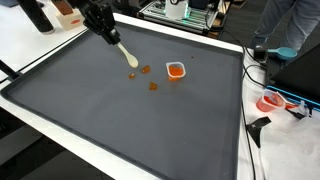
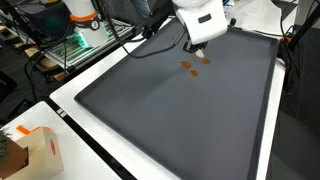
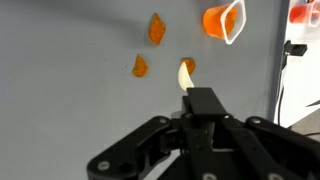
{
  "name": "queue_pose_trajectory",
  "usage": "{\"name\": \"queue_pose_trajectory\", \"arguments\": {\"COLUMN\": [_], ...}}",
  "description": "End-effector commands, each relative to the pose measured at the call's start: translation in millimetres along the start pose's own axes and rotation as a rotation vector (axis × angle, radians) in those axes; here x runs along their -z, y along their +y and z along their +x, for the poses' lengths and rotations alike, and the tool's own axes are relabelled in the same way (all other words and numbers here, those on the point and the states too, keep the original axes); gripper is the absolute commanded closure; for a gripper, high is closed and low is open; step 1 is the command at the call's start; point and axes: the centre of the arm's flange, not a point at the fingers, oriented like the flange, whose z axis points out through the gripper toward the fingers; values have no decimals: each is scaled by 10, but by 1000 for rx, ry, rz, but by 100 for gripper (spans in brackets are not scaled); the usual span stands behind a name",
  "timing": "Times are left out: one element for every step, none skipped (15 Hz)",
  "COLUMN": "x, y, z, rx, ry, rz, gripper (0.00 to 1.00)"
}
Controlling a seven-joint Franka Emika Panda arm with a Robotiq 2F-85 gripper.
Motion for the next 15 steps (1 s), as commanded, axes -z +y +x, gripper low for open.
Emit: {"name": "queue_pose_trajectory", "arguments": {"x": [-37, -52, -62, -78, -91, -111, -125, -145, -164, -184, -202, -217, -232, -250, -267], "y": [310, 387, 463, 537, 600, 664, 711, 763, 802, 836, 870, 903, 933, 961, 981], "z": [-73, -83, -94, -102, -110, -121, -127, -137, -145, -158, -170, -183, -195, -206, -216], "rx": [30, 32, 38, 36, 36, 37, 39, 42, 44, 56, 63, 71, 78, 82, 82], "ry": [5, 8, 10, 14, 18, 17, 19, 19, 17, 15, 13, 11, 9, 9, 7], "rz": [74, 82, 92, 99, 109, 119, 126, 139, 146, 165, 177, 192, 203, 214, 223], "gripper": [97, 97, 97, 97, 97, 97, 97, 97, 97, 97, 97, 97, 97, 97, 97]}}
